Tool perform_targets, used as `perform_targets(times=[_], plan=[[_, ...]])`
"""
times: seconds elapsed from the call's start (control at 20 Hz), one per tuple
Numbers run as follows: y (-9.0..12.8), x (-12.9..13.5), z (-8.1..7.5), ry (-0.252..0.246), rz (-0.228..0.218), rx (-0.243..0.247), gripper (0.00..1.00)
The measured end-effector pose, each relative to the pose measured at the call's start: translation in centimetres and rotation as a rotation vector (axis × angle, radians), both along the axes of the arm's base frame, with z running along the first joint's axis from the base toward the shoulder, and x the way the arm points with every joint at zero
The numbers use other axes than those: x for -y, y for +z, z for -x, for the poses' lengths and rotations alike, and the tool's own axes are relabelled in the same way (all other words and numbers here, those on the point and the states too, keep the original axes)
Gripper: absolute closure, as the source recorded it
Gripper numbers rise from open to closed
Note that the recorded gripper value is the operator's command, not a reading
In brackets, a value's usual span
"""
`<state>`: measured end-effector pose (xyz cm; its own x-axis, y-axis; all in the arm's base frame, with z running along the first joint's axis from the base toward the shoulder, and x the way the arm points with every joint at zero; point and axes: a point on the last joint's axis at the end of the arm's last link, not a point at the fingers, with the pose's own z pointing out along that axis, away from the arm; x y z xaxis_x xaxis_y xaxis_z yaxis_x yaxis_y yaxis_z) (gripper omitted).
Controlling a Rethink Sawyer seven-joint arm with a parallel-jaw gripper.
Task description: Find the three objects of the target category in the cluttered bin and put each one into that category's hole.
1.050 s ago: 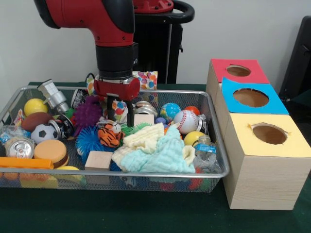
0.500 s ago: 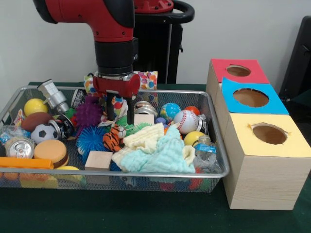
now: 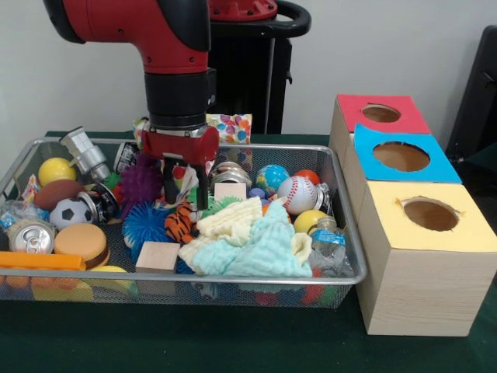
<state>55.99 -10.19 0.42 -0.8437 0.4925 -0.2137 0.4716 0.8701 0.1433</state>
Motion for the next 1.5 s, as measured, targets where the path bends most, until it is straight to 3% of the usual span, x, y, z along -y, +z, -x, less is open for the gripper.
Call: perform_targets(times=[0.3,1.15,1.2,1.5], plan=[[-1.1,0.3,-0.9,-0.004,-0.001,0.006,0.00],[-2.0,-0.5,-1.2,0.005,-0.008,0.000,0.00],[-2.0,-0.6,-1.2,0.008,-0.008,0.000,1.00],[-2.0,-0.9,-1.2,0.012,-0.008,0.000,1.00]])
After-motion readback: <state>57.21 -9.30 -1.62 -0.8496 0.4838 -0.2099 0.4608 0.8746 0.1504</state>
